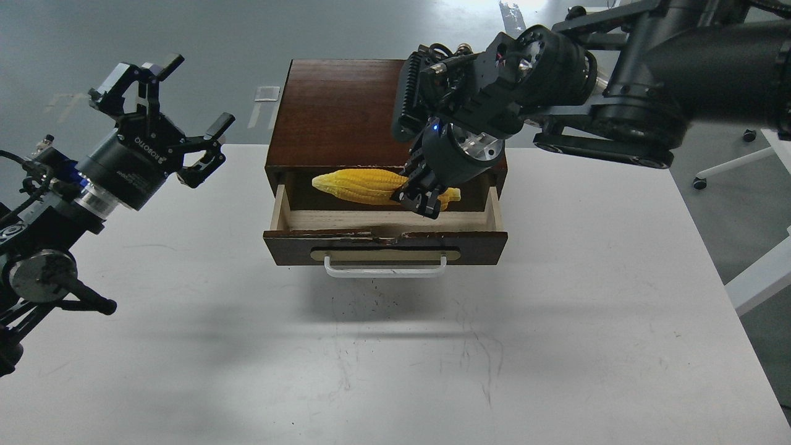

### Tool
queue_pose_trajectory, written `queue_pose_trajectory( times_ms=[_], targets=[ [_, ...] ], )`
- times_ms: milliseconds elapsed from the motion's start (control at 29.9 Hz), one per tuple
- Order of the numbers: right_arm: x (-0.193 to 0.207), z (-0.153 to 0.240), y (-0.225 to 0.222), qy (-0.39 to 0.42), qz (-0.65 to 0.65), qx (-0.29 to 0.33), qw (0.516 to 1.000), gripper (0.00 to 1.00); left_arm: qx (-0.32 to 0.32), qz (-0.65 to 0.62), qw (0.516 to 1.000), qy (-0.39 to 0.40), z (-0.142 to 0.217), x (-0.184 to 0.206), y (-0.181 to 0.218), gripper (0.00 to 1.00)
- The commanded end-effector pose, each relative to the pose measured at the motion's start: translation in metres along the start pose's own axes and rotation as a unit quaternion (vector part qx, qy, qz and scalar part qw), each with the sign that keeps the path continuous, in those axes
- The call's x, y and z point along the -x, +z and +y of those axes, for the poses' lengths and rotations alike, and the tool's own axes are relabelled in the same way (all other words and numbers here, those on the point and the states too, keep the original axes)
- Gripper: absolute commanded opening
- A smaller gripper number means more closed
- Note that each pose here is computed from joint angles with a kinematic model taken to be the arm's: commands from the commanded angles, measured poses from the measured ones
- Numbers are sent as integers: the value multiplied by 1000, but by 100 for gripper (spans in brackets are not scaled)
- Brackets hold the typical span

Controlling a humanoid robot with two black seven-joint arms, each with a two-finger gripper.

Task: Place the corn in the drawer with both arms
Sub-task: 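Lift the corn with the right gripper and lower it into the drawer, then open the right gripper and raise it away from the drawer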

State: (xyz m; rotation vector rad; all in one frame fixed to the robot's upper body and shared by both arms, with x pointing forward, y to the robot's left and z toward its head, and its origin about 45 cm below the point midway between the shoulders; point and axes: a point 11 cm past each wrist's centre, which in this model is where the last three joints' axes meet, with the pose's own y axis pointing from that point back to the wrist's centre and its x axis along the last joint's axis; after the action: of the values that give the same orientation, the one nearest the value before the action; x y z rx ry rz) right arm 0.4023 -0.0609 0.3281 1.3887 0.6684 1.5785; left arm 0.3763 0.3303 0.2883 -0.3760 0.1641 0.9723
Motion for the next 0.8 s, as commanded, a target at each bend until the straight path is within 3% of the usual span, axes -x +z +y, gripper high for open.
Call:
queue_pose_trajectory(
  times_ms=[0,167,234,468,769],
  targets=[
    [8,-6,-3,-7,-5,-6,1000,22,0,1,1000,-1,0,0,0,99],
    [14,-10,-4,-12,-10,-10,1000,29,1,-1,1000,-1,0,0,1,99],
    [16,-12,-5,-13,-13,-12,1000,37,1,-1,1000,-1,0,0,1,99],
    [19,-14,-5,-13,-18,-14,1000,52,1,-1,1000,-1,1,0,2,99],
    [20,-15,-6,-12,-19,-15,1000,59,4,1,1000,-6,1,0,4,99]
  ],
)
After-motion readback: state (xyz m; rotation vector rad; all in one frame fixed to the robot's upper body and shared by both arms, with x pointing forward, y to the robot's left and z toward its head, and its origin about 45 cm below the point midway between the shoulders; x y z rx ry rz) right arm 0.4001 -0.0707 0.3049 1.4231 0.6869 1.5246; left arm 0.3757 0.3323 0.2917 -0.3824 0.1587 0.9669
